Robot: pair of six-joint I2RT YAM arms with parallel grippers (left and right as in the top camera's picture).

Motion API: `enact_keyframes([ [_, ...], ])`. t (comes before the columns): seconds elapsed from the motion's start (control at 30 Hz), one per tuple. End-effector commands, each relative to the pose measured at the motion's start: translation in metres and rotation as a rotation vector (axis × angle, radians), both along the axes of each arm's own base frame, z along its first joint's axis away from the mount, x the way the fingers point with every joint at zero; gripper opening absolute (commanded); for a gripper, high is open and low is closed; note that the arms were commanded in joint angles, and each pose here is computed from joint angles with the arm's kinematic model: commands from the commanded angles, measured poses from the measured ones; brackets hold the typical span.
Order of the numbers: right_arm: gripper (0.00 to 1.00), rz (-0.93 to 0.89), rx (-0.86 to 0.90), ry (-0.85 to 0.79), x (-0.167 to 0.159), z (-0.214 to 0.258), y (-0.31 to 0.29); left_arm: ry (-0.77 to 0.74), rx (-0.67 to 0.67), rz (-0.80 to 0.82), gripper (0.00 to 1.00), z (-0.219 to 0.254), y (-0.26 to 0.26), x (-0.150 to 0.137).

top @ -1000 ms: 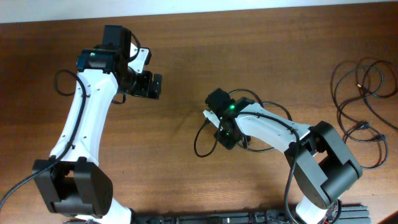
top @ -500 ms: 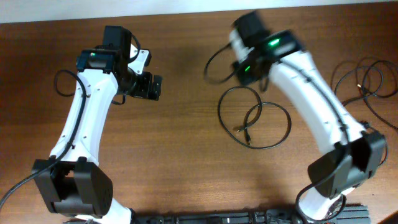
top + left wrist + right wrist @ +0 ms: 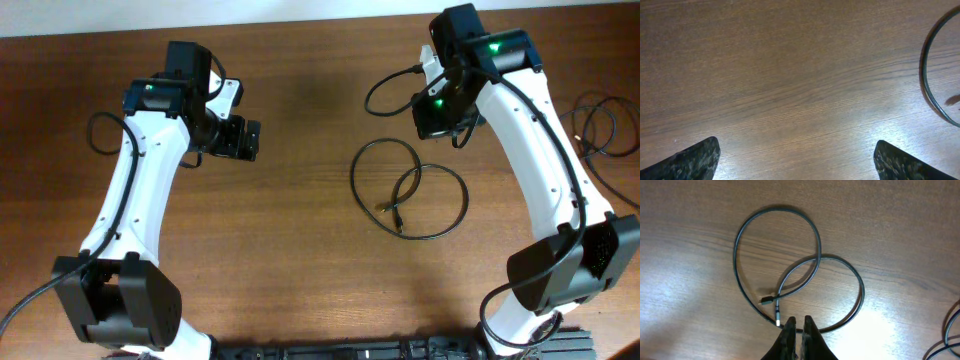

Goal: Untangle cables

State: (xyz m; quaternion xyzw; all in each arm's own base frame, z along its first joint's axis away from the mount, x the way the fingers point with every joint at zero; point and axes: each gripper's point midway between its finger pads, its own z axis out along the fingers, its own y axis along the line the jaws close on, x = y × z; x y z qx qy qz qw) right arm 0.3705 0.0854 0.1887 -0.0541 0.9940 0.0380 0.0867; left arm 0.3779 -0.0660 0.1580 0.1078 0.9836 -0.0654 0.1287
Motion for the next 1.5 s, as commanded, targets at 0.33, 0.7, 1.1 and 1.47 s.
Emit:
enact_keyframes([
  [0.33,0.62,-0.462,0.187,0.153,-0.023,-0.004,-0.117,0.061,-0.263,-0.246,0.99,-0.038,-0.124,0.002],
  [0.7,0.62,-0.396,0.295,0.423,-0.092,-0.101,-0.112,0.288,-0.247,-0.021,0.99,-0.108,-0.240,-0.050],
  [1.1,0.61,-0.371,0.299,0.413,-0.091,-0.104,-0.111,0.518,-0.345,-0.026,0.84,-0.148,-0.268,-0.083],
  [1.47,0.56,-0.372,0.310,0.412,-0.091,-0.104,-0.109,0.486,-0.395,-0.094,0.46,-0.144,-0.295,-0.089],
])
